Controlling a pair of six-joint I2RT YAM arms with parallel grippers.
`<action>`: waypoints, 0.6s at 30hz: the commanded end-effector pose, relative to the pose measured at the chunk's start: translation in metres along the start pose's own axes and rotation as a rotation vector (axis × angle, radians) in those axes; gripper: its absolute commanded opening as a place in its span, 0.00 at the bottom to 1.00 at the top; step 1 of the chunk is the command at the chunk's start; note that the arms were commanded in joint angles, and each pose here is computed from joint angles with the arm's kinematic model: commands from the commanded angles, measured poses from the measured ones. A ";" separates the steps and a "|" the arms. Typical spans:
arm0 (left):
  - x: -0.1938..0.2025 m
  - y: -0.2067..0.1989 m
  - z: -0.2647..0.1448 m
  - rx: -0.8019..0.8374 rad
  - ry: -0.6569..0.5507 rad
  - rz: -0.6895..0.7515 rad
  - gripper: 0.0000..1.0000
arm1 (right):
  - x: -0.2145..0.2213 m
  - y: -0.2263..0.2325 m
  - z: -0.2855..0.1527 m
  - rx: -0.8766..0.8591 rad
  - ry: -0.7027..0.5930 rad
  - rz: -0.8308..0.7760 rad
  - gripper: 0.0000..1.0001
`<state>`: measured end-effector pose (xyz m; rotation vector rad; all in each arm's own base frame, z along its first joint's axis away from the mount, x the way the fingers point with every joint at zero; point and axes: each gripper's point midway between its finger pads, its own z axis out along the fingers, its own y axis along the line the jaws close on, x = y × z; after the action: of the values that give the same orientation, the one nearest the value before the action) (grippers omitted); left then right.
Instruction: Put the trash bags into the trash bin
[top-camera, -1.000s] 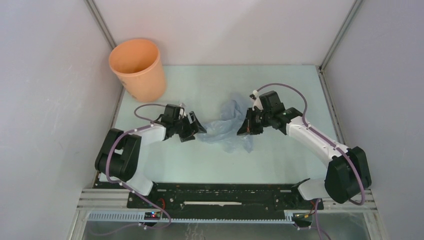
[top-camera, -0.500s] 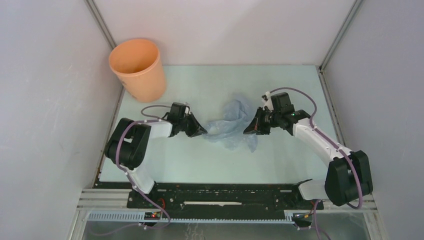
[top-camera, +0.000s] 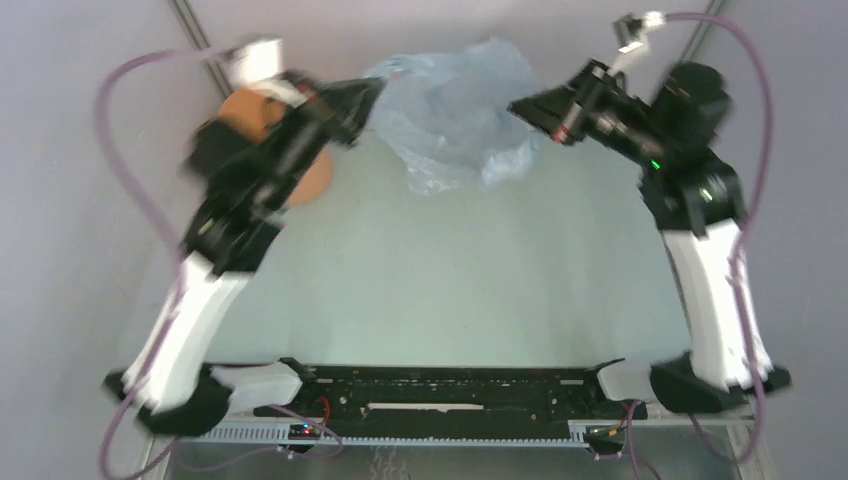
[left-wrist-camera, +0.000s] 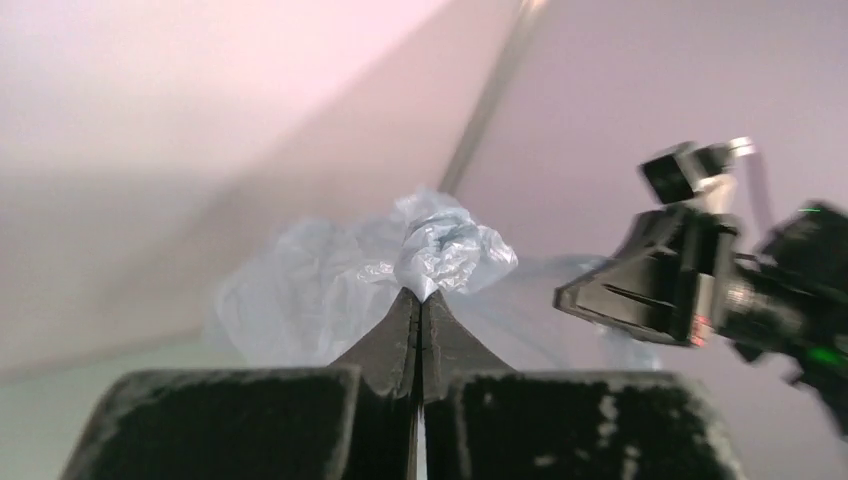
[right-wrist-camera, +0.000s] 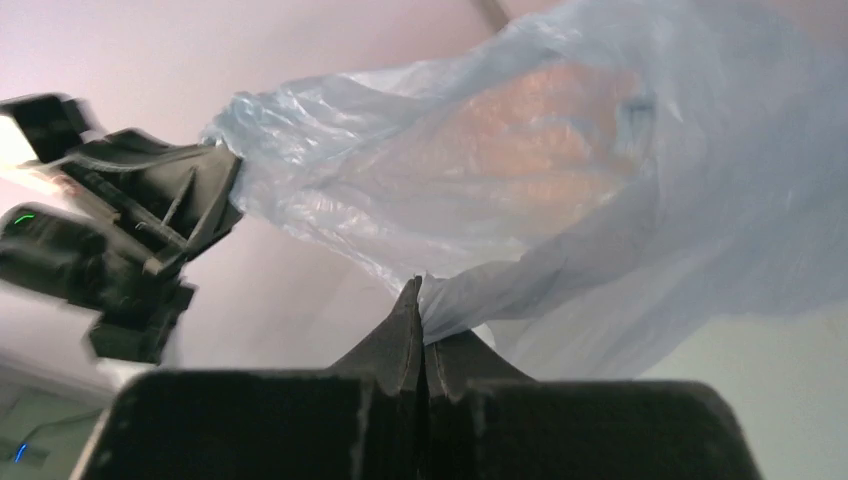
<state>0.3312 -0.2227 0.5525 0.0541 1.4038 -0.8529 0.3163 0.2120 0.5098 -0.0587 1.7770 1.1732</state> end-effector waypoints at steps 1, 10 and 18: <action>0.012 0.032 -0.061 -0.183 -0.010 0.123 0.00 | 0.019 0.026 -0.030 -0.076 -0.036 -0.059 0.00; 0.325 0.185 -0.177 -0.600 0.607 -0.330 0.00 | 0.306 -0.178 -0.027 0.333 0.644 0.278 0.00; 0.277 0.144 -0.127 -0.401 0.537 -0.338 0.00 | 0.280 -0.170 -0.026 0.344 0.577 0.268 0.00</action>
<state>0.2142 -0.1469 0.0611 -0.4147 2.5327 -0.5465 0.1719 0.2073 0.0781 0.1906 2.9673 0.9380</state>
